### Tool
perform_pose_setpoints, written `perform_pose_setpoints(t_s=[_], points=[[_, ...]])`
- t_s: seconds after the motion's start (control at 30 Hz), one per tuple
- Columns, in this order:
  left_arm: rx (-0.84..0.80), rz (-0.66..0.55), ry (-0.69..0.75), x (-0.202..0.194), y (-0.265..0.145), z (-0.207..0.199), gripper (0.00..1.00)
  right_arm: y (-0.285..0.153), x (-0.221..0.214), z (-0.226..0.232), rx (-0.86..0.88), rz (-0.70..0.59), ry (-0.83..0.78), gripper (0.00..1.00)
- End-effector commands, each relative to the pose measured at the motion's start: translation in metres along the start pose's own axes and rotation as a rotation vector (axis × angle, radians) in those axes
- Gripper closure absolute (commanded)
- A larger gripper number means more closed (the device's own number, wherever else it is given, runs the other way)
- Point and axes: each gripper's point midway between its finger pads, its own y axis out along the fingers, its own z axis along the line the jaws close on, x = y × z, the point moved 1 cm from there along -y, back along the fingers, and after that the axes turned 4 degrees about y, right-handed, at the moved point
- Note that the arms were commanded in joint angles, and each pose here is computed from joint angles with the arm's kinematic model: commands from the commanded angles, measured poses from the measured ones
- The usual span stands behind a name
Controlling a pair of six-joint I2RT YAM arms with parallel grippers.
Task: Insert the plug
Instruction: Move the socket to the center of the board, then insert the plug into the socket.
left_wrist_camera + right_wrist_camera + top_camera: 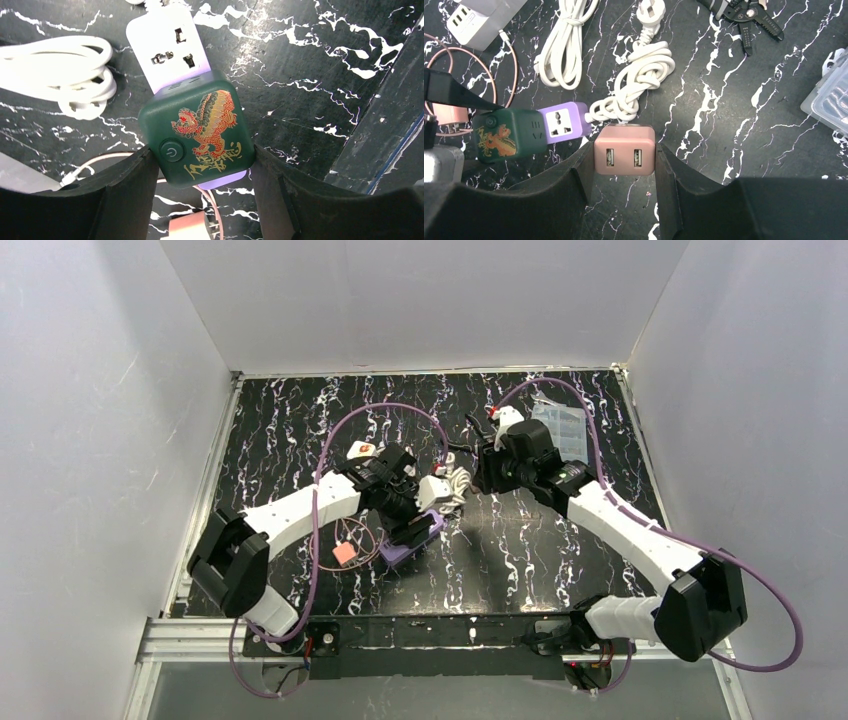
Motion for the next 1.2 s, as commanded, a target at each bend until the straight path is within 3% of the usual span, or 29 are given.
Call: perform_pose_setpoints(t_s=[0.0, 0.2, 0.33, 0.47, 0.53, 0.57, 0.67, 0.7, 0.93, 1.03, 1.17], points=[[-0.115, 0.012, 0.113, -0.005, 0.011, -0.013, 0.65, -0.009, 0.006, 0.0, 0.008, -0.034, 0.016, 0.99], [-0.207, 0.057, 0.328, -0.025, 0.01, -0.022, 0.65, -0.014, -0.002, -0.001, 0.007, -0.02, 0.028, 0.99], [-0.16, 0.08, 0.439, -0.04, 0.006, -0.009, 0.62, -0.015, -0.009, 0.003, 0.035, -0.004, 0.053, 0.99], [-0.071, 0.076, 0.46, -0.032, 0.012, 0.012, 0.58, -0.009, -0.022, 0.011, 0.066, 0.029, 0.1, 0.99], [-0.05, 0.074, 0.428, -0.025, 0.013, 0.019, 0.49, -0.009, -0.023, 0.015, 0.064, 0.028, 0.096, 0.99], [-0.037, 0.067, 0.407, -0.022, 0.011, 0.021, 0.41, -0.009, -0.022, 0.019, 0.062, 0.023, 0.089, 0.99], [-0.004, 0.033, 0.375, -0.012, 0.001, 0.022, 0.04, -0.008, -0.021, 0.03, 0.054, 0.016, 0.067, 0.99], [0.018, 0.015, 0.37, -0.008, -0.005, 0.022, 0.02, -0.007, -0.022, 0.036, 0.054, 0.018, 0.062, 0.99], [0.132, -0.157, 0.213, 0.013, -0.079, 0.022, 0.02, 0.003, -0.038, 0.081, 0.041, 0.029, -0.03, 0.99], [0.156, -0.244, 0.136, 0.01, -0.11, 0.016, 0.02, 0.008, -0.04, 0.094, 0.05, 0.018, -0.061, 0.99], [0.238, -0.271, 0.09, -0.006, -0.138, 0.016, 0.02, 0.015, -0.043, 0.1, 0.03, -0.005, -0.1, 0.99]])
